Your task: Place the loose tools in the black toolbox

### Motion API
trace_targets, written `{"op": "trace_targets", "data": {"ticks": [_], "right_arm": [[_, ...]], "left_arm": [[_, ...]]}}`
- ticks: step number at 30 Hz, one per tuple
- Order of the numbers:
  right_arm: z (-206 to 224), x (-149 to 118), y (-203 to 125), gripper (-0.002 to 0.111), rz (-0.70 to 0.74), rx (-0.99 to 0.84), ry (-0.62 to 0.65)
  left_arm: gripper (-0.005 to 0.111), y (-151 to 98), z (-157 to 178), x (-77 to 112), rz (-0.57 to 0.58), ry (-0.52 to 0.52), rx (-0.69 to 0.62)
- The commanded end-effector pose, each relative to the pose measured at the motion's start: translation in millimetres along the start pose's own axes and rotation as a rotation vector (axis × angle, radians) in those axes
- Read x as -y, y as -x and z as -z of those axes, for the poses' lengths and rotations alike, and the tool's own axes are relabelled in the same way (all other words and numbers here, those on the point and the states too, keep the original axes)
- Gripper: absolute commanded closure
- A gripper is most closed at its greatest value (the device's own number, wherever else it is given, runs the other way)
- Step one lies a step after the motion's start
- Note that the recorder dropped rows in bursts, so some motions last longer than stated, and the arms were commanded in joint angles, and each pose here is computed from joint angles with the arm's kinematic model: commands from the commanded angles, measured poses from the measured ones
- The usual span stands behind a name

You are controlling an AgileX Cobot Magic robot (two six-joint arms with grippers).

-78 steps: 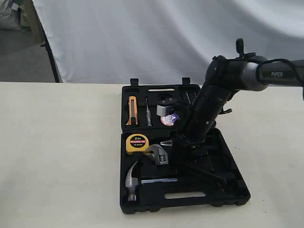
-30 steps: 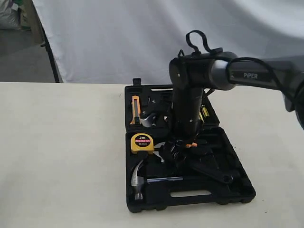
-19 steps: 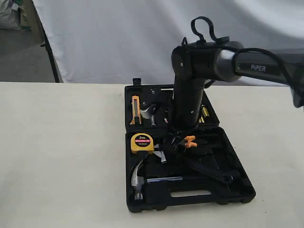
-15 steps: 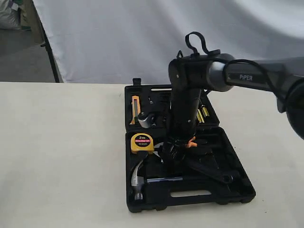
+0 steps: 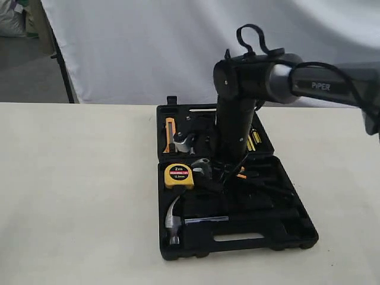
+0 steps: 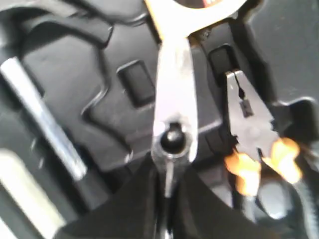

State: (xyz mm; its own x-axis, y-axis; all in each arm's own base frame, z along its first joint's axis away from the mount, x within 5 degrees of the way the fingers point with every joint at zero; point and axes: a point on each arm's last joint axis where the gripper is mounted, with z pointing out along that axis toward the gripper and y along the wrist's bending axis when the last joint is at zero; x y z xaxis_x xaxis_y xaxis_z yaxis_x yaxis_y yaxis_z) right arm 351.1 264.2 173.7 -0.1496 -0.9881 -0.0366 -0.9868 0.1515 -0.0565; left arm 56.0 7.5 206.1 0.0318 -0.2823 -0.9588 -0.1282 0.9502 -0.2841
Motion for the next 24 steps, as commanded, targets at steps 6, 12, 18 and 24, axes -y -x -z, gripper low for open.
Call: {"op": "trace_targets", "data": {"ticks": [6,12,18,24], "right_arm": [[16,-7,-4,0.109,0.402,0.026,0.074],[-13,-8,-2,0.109,0.518,0.012,0.138],[-21,-7,-3,0.109,0.492,-0.011,0.147],[-23,-7,-2,0.108,0.423,-0.019,0.15]], "left_arm": [[0.106,2,0,-0.9,0.0,0.021,0.02],[0.106,2,0,-0.9,0.0,0.021,0.02],[0.106,2,0,-0.9,0.0,0.021,0.02],[0.106,2,0,-0.9,0.0,0.021,0.02]]}}
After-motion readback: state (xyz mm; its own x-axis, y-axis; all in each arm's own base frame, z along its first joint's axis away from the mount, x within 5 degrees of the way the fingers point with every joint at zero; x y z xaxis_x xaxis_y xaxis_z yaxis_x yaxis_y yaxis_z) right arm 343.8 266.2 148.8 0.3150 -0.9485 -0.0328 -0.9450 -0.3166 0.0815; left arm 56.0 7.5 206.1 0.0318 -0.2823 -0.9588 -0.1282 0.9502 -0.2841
